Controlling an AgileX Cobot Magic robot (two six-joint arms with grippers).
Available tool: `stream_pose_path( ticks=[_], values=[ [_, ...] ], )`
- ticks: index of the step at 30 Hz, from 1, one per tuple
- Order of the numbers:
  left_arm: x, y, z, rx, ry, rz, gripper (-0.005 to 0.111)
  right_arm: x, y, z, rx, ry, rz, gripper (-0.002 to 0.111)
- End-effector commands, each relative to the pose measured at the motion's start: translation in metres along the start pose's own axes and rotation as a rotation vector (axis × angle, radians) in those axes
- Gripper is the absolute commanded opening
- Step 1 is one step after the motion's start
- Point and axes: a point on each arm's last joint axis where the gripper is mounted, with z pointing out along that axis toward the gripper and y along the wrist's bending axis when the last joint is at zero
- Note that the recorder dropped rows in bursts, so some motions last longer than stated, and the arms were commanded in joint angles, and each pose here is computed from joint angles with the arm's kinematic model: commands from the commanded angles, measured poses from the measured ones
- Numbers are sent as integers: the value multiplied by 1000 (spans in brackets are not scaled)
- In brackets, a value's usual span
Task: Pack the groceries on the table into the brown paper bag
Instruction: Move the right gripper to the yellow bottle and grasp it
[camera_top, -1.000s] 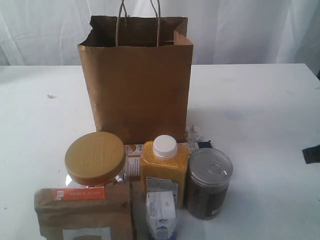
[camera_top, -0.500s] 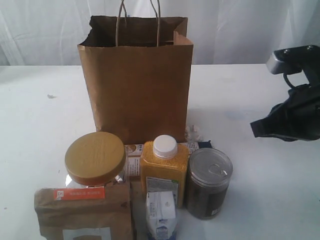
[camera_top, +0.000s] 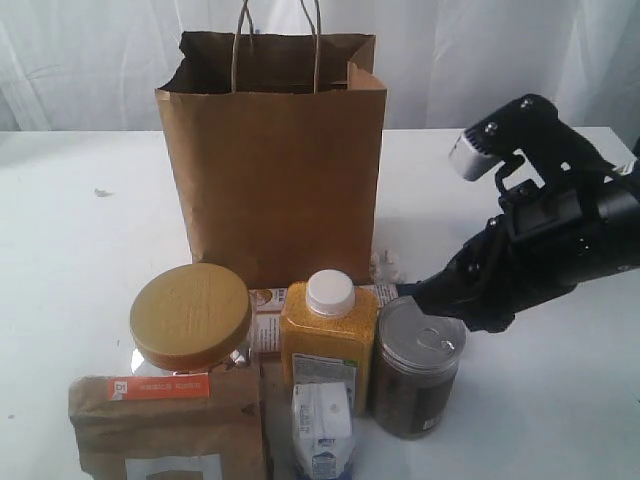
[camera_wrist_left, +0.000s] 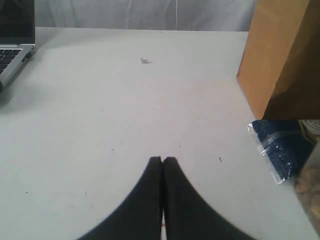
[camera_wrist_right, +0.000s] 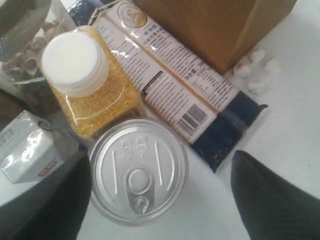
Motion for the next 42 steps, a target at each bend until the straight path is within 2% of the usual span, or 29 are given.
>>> stream_pose_path(
  ticks=[1, 5, 9, 11, 18, 28, 38, 42],
  values=[
    [0, 0, 0, 3, -2, -5, 0, -22, 3, -12, -27, -47, -38, 73],
    [0, 0, 0, 3, -2, -5, 0, -44, 5, 8, -55, 5, -156, 73],
    [0, 0, 0, 3, -2, -5, 0, -52, 20, 56, -152, 71, -398, 73],
    [0, 0, 0, 3, -2, -5, 0, -51, 29, 66, -185, 86, -465, 73],
    [0, 0, 0, 3, -2, -5, 0, -42, 26, 78, -124, 72, -451, 73],
    [0, 0, 0, 3, -2, -5, 0, -29, 19, 107, -124, 132, -420, 72],
    [0, 0, 0, 3, -2, -5, 0, -26, 18, 119, -138, 144, -379, 58],
    [0, 0, 0, 3, -2, -5, 0, -28, 17, 119, -124, 117, -352, 40]
  ],
)
